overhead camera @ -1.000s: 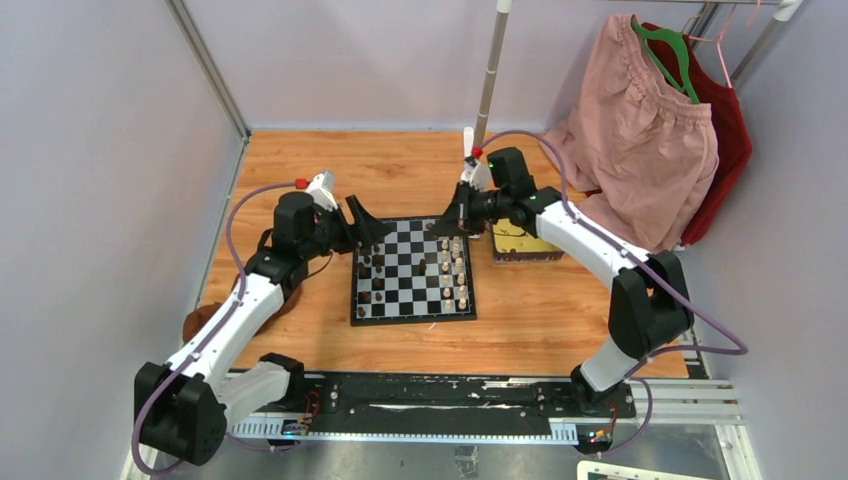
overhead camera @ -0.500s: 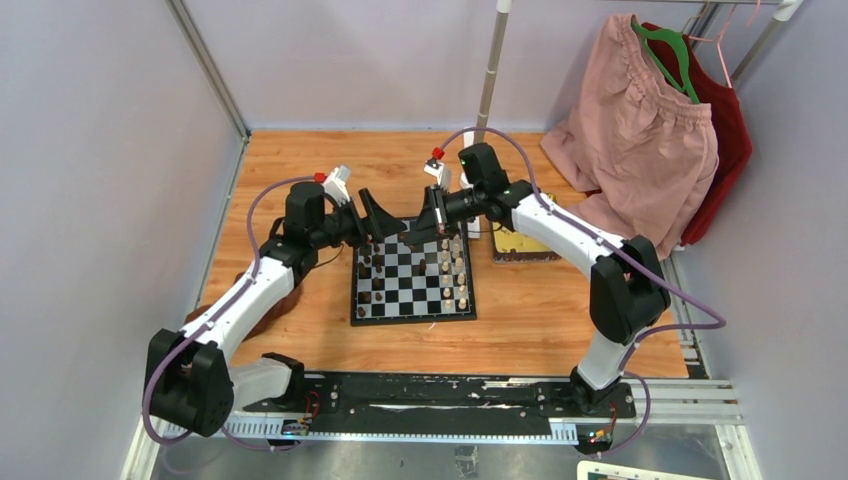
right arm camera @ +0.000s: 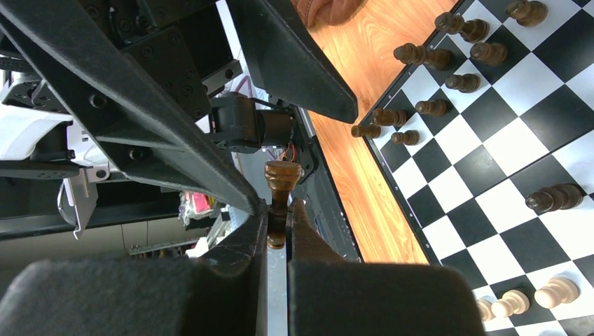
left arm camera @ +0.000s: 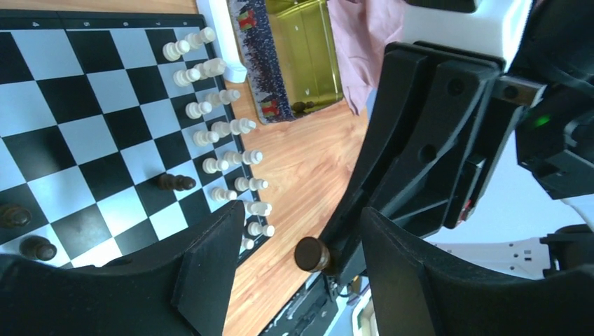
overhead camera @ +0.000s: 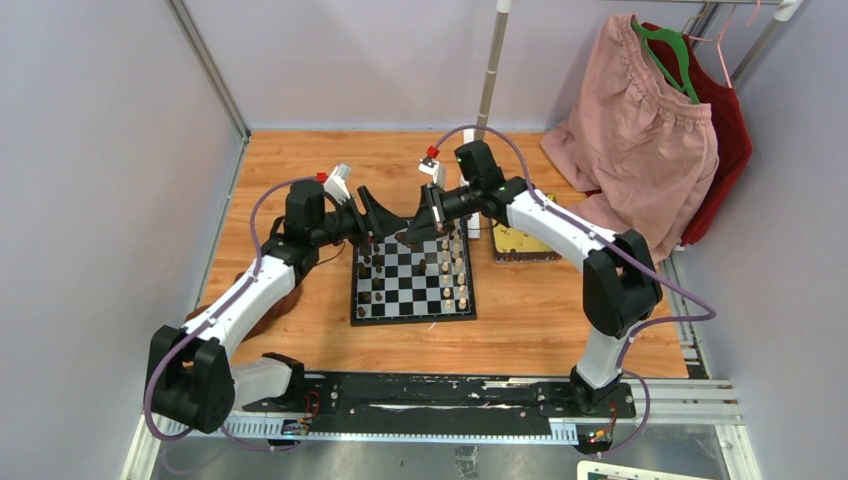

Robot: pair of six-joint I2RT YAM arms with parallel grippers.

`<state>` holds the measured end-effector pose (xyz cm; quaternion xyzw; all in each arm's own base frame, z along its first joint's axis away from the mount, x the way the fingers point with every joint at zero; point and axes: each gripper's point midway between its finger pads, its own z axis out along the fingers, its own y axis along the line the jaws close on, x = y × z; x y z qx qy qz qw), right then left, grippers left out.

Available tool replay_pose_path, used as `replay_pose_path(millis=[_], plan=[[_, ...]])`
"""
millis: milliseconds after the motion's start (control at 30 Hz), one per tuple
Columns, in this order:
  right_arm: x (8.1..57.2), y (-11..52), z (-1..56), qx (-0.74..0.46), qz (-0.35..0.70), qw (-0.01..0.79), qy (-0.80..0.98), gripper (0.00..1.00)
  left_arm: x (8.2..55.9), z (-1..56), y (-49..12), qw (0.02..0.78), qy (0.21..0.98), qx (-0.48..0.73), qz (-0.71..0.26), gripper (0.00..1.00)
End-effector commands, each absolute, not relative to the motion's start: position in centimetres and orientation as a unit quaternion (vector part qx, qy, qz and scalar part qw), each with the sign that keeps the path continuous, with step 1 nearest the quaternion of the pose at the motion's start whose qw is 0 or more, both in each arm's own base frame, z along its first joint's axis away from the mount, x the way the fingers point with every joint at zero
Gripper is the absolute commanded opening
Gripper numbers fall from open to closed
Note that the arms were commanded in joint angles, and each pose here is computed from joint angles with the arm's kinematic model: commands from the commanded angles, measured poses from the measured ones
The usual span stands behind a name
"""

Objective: Set up the chess pieces on the board
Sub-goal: Pick up the chess piece from the storage box.

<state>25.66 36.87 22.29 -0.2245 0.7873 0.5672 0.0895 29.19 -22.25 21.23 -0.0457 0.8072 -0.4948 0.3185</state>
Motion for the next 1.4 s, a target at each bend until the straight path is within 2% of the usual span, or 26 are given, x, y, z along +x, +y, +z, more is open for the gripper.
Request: replay_pose_path(millis=[0,533,933,1100,1367], plan=[[26.1,37.7,22.9,-0.246,0.574,0.105,0.774,0.0,28.3,23.2,-23.3,0.306,0.788,-0.029,-0.533,0.66],[26.6,38.1,23.5,-0.249,0.586,0.112,0.763,0.0,27.1,21.1,-23.1,0.278,0.798,-0.046,-0.533,0.61],[26.2,38.1,23.4,-0.248,0.598,0.107,0.755,0.0,27.5,21.7,-23.1,0.28,0.792,-0.062,-0.539,0.57],[25.8,37.9,23.4,-0.251,0.599,0.108,0.753,0.0,28.2,22.2,-23.0,0.288,0.783,-0.091,-0.544,0.59],[25.7,37.4,23.5,-0.251,0.6,0.112,0.751,0.0,29.0,24.1,-22.8,0.305,0.758,-0.126,-0.563,0.75]])
